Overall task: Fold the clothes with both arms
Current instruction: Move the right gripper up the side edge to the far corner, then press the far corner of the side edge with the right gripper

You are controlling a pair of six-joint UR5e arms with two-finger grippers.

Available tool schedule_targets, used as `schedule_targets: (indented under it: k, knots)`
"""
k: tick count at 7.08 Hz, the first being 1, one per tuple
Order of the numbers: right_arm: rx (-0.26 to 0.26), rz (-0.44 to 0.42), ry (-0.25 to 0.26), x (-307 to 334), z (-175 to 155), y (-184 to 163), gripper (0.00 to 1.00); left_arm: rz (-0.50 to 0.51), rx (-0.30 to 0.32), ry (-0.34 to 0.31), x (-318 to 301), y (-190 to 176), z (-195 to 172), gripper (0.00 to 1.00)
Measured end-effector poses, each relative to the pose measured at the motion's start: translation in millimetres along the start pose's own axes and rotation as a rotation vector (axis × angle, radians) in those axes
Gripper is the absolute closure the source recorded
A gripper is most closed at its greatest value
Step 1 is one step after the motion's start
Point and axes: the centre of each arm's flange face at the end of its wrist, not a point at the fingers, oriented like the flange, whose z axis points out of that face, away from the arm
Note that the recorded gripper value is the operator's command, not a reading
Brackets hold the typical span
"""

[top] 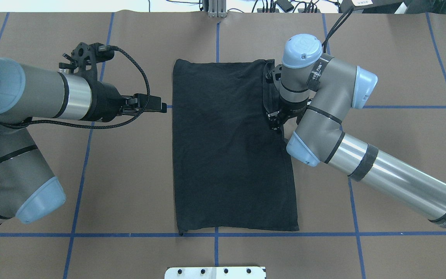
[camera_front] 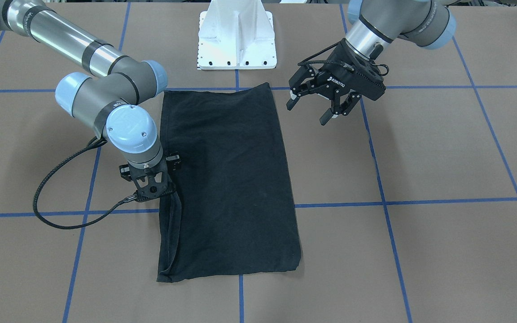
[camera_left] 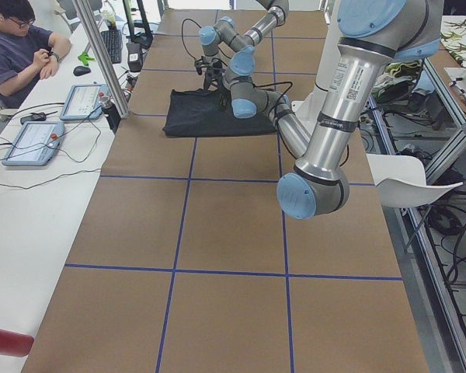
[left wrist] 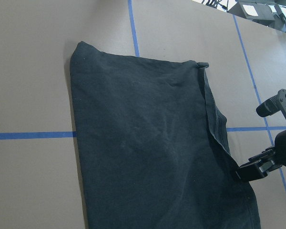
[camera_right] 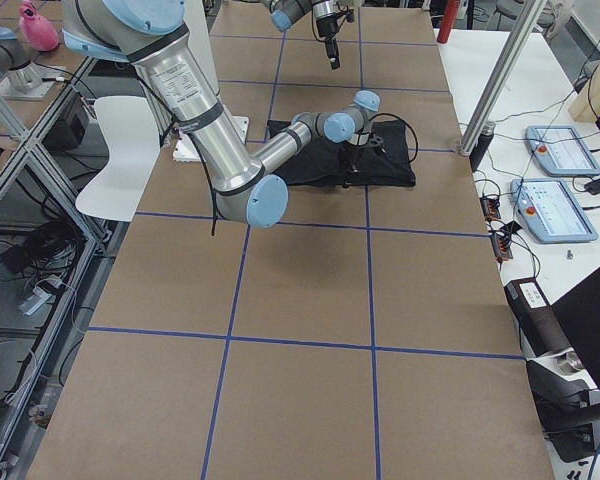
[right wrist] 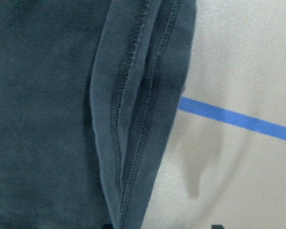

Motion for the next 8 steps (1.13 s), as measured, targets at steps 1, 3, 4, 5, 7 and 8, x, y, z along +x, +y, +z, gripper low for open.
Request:
schedule_targets:
  k: [1,3,4,5,7,8]
  knots:
    - [-0.003,0.009,0.005,13.0,-0.2,-2.2,0.26,0.0,0.0,0.0,0.0,-0.1,0.2,0.0]
    - [-0.016,0.02,0.014,35.6,6.0,-0.7,0.26,0.0,0.0,-0.001,-0.4,-0.2,0.7,0.0]
    - [-0.017,0.026,0.002,41.7,1.1,-1.9,0.25,-0.001,0.0,-0.001,-0.4,-0.2,0.8,0.0]
    - [-0.013,0.032,-0.017,44.4,-8.4,-5.2,0.25,0.0,-0.001,-0.002,-0.5,-0.2,0.9,0.0]
    - [0.009,0.013,-0.039,26.5,-24.0,-13.4,0.25,0.0,-0.001,-0.002,-0.8,-0.2,1.1,0.0]
    - [0.021,-0.001,-0.043,9.2,-31.0,-19.0,0.25,0.0,-0.001,-0.003,-1.3,-0.1,1.3,0.0]
